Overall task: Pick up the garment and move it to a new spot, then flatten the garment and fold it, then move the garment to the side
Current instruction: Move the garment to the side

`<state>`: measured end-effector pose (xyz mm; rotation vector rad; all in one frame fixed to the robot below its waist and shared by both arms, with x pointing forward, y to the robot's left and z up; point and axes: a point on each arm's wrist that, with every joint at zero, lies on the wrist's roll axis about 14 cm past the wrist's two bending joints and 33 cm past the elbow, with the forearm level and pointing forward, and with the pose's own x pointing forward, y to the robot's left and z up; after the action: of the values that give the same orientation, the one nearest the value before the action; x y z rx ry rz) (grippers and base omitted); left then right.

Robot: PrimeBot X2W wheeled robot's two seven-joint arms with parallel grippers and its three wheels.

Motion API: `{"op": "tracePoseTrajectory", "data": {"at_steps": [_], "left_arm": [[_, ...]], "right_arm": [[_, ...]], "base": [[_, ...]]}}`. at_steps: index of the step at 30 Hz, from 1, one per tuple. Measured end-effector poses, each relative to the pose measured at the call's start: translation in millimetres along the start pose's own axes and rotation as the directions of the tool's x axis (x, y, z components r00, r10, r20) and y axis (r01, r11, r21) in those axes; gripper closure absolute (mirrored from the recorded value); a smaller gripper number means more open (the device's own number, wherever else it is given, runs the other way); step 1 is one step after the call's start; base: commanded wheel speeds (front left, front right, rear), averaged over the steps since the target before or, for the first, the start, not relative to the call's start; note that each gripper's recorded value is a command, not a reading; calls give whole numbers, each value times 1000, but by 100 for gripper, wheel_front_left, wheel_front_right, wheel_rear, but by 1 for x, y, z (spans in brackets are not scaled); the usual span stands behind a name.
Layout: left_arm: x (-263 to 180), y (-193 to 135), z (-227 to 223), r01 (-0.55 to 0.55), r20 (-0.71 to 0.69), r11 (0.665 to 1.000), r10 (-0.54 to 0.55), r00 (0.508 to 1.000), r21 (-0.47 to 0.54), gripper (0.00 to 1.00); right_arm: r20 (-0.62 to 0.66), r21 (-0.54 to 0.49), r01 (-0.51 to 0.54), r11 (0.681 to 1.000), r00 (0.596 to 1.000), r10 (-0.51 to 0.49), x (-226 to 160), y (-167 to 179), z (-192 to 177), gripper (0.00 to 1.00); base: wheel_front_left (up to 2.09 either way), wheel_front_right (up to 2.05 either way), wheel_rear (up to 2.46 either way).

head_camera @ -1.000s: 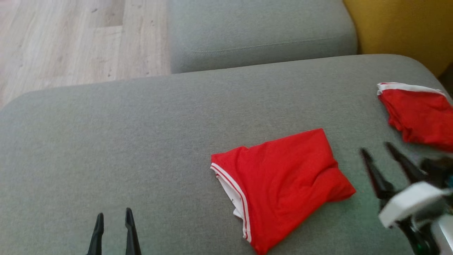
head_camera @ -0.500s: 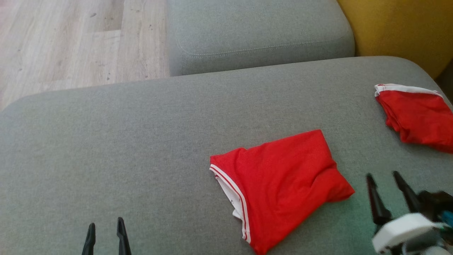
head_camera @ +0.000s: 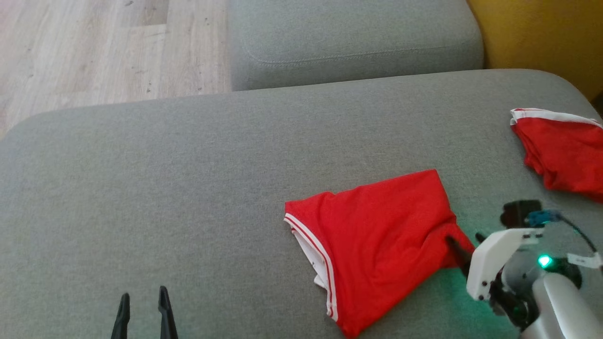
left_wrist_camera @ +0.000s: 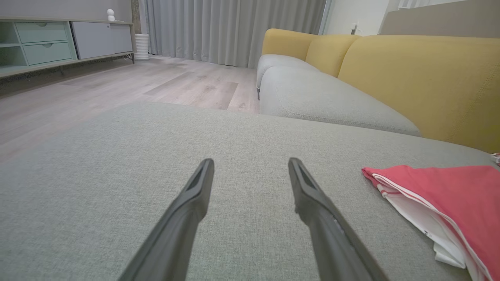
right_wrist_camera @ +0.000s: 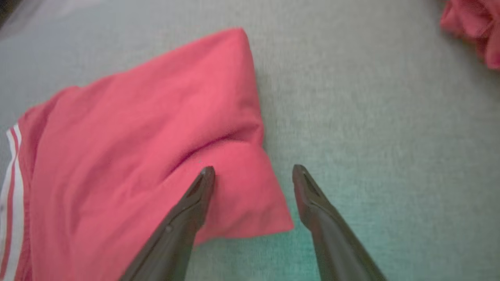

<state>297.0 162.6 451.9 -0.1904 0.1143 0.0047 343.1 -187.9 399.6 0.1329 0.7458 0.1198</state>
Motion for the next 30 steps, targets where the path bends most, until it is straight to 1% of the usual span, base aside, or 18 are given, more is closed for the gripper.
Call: {"op": "tracePoseTrajectory", "data": {"at_steps": [4,11,13,14,19,22,23,24,27,30], "left_arm": [[-1,-1,-2,1,-7,1000,-1,1000,-2,0],[2,-5,-7,16,-24,1000,-16,1000,-2,0],[4,-7,-6,23,-21,1000,-23,1000,-1,0],[6,-9,-5,27,-18,1000,-27,999,-1,0],[13,-16,-3,52,-15,999,-52,999,-1,0],[16,-20,-5,62,-21,998,-62,998,1,0],[16,-20,-5,62,-21,998,-62,998,1,0],[18,-24,-5,75,-26,997,-75,997,0,0],[22,-31,-7,99,-33,995,-99,995,2,0],[27,-39,-9,125,-41,992,-125,991,-4,0]], "right_arm": [[-69,23,-12,1000,998,14,6,4,-14,0],[-104,59,-9,998,994,15,17,5,-10,0],[-125,80,-17,997,992,27,18,8,-13,80],[-135,85,-19,996,990,31,19,8,-15,100],[-136,120,-36,992,989,52,19,9,-12,100],[-81,106,-10,994,997,19,16,-5,5,100],[-81,106,-10,994,997,19,16,-5,5,100],[-26,85,22,996,999,-20,11,-22,24,100],[70,29,80,996,994,-82,0,-46,56,100],[165,-33,119,992,980,-112,-11,-56,84,100]], "base": [[0,0,0],[0,0,0],[0,0,0],[0,0,0],[0,0,0],[0,0,0],[0,0,0],[0,0,0],[0,0,0],[0,0,0]]}}
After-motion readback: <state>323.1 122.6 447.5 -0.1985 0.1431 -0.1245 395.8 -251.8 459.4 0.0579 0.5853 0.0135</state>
